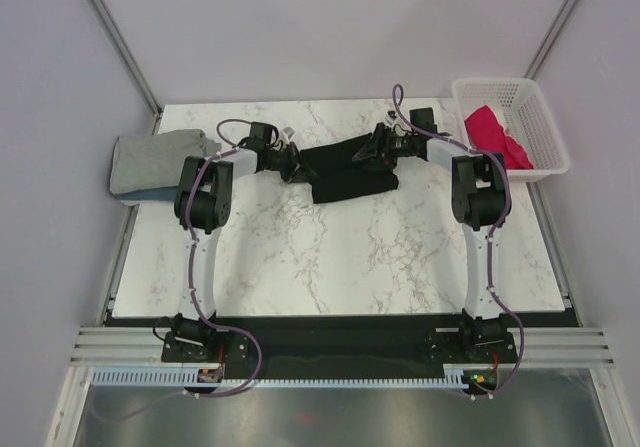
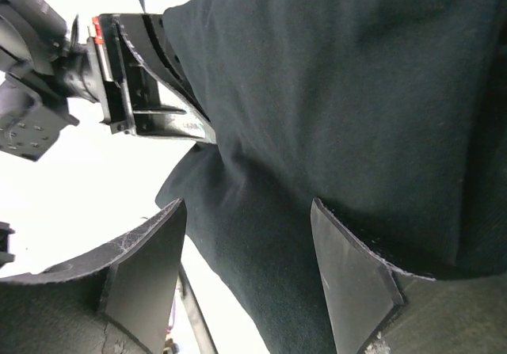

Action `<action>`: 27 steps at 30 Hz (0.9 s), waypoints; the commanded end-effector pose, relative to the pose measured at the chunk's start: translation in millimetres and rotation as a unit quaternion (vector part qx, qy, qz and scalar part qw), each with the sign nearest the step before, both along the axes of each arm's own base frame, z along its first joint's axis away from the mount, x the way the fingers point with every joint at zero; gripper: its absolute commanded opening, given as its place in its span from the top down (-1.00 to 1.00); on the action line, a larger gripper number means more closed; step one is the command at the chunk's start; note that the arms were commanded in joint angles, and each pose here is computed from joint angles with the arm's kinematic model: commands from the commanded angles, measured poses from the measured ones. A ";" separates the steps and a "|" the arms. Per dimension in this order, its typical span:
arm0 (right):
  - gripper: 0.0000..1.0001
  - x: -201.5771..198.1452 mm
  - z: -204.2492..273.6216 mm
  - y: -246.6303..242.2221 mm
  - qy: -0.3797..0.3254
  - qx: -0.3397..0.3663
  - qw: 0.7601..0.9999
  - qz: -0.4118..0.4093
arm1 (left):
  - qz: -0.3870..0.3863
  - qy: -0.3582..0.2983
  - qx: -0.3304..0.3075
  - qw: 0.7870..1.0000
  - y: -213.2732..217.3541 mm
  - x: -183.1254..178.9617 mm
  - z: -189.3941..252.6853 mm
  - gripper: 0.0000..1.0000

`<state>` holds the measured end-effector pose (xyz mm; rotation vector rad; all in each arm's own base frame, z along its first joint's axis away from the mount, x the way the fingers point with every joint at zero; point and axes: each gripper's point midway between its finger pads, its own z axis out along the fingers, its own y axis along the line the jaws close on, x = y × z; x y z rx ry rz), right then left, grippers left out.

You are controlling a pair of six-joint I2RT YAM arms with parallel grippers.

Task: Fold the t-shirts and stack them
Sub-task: Neatly place the folded tshirt to the corner

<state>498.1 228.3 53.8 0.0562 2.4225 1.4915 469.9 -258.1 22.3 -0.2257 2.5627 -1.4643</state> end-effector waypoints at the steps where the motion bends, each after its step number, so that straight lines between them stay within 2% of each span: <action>1: -0.46 4.9 38.6 -5.2 -0.076 -0.043 0.996 0.011 | -0.042 -0.064 0.021 0.997 1.2 -3.4 31.8 0.96; 2: -0.47 11.9 61.8 -8.5 -0.112 -0.053 0.992 0.009 | -0.057 -0.105 0.030 0.992 5.2 3.3 47.5 0.96; 3: -0.47 15.5 69.5 -15.1 -0.143 -0.071 0.987 0.014 | -0.058 -0.106 0.044 0.992 16.4 -0.5 64.3 0.96; 5: -0.49 21.3 95.5 -28.6 -0.183 -0.108 0.977 0.004 | -0.068 -0.152 0.065 0.984 31.9 4.2 87.1 0.96; 6: -0.50 23.0 100.9 -36.4 -0.194 -0.124 0.973 -0.001 | -0.069 -0.147 0.075 0.984 40.9 -0.9 93.0 0.96; 8: -0.51 23.2 110.9 -52.3 -0.219 -0.172 0.960 -0.011 | -0.064 -0.187 0.110 0.974 68.1 3.2 114.3 0.96; 9: -0.53 22.8 111.8 -58.9 -0.224 -0.189 0.956 -0.015 | -0.061 -0.176 0.126 0.974 85.1 -2.1 115.2 0.96; 11: -0.56 16.7 115.6 -73.1 -0.231 -0.227 0.946 -0.022 | -0.072 -0.218 0.170 0.958 107.9 -1.0 128.8 0.96; 12: -0.61 15.2 116.6 -79.2 -0.231 -0.238 0.943 -0.027 | -0.078 -0.181 0.182 0.963 124.4 -15.4 126.9 0.96; 13: -0.63 9.0 119.6 -84.5 -0.230 -0.248 0.941 -0.030 | -0.100 -0.209 0.195 0.953 134.2 -7.1 135.6 0.96; 15: -0.64 5.3 125.1 -93.8 -0.234 -0.259 0.936 -0.038 | -0.113 -0.184 0.210 0.954 151.7 -14.0 136.0 0.96; 18: -0.64 -4.6 137.7 -101.3 -0.242 -0.263 0.933 -0.045 | -0.075 -0.179 0.239 0.951 200.9 -14.0 151.0 0.96; 22: -0.65 -18.1 148.2 -108.0 -0.251 -0.270 0.928 -0.049 | -0.082 -0.202 0.303 0.928 232.4 -18.9 180.4 0.96; 27: -0.66 -27.1 150.4 -112.9 -0.247 -0.269 0.929 -0.054 | -0.070 -0.202 0.337 0.917 255.6 -24.4 202.1 0.96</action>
